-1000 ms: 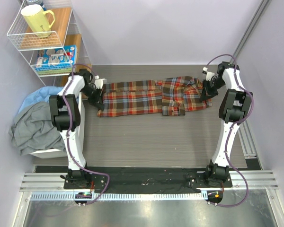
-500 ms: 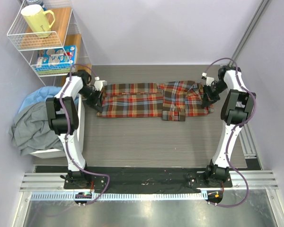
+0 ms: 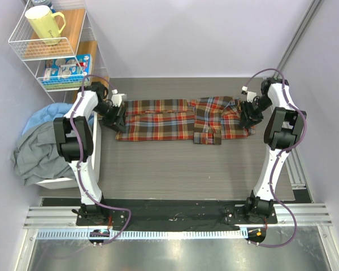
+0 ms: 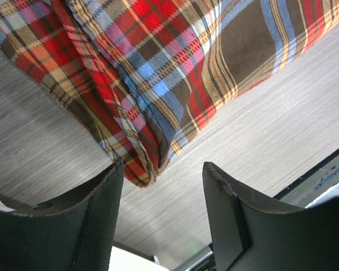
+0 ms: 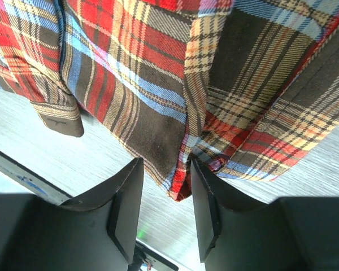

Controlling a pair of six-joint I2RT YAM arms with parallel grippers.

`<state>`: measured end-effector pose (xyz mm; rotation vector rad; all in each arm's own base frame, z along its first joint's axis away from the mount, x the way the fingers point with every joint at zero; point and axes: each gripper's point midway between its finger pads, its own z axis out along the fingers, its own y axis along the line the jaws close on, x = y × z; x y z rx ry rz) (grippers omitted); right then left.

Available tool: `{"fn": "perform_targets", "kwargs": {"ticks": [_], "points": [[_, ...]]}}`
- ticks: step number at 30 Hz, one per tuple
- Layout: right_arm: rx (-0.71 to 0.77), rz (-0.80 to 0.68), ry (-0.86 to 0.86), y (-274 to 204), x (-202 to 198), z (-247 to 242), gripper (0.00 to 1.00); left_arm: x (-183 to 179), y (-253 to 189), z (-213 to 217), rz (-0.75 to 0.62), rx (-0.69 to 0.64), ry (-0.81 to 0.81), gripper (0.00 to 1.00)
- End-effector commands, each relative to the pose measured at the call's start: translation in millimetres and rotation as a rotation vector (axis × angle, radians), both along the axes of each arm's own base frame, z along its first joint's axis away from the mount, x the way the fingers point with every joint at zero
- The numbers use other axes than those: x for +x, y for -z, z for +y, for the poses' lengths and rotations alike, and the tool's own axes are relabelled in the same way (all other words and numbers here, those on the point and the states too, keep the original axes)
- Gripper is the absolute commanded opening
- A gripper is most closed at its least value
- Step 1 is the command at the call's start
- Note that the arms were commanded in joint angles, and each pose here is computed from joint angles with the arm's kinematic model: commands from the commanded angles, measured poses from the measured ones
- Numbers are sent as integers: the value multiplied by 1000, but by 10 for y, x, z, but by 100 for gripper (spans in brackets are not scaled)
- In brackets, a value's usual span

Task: Fold and stack the long sleeve shirts
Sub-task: Fold the shirt

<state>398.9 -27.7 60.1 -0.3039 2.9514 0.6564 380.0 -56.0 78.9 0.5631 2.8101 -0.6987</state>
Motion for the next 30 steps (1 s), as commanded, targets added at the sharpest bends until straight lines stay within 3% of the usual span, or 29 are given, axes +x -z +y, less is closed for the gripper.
{"fn": "perform_targets", "kwargs": {"ticks": [1, 6, 9, 13, 18, 23, 28, 30], "points": [[-17, -29, 46, -141, 48, -29, 45, 178, 32, 18, -22, -5, -40, 59], [8, -9, 68, -110, 77, 9, 40, 209, 59, -23, 1, -31, -44, 59], [14, -6, 69, -135, 66, 20, 32, 193, 61, -39, 7, -37, -42, 55], [17, 20, 71, -118, 14, 23, 30, 171, 59, -58, 13, -49, -37, 49], [-31, 36, 63, -40, -32, -48, 39, 163, 68, -56, 17, -51, -40, 42], [-53, 61, 61, 41, -69, -91, 27, 145, 65, -66, 20, -54, -35, 23], [-72, 87, 28, 65, -169, -133, 5, 81, 23, -42, 27, -42, -26, 1], [-105, 90, 20, 71, -205, -218, 2, 49, 17, -21, 29, -25, -22, 0]]}}
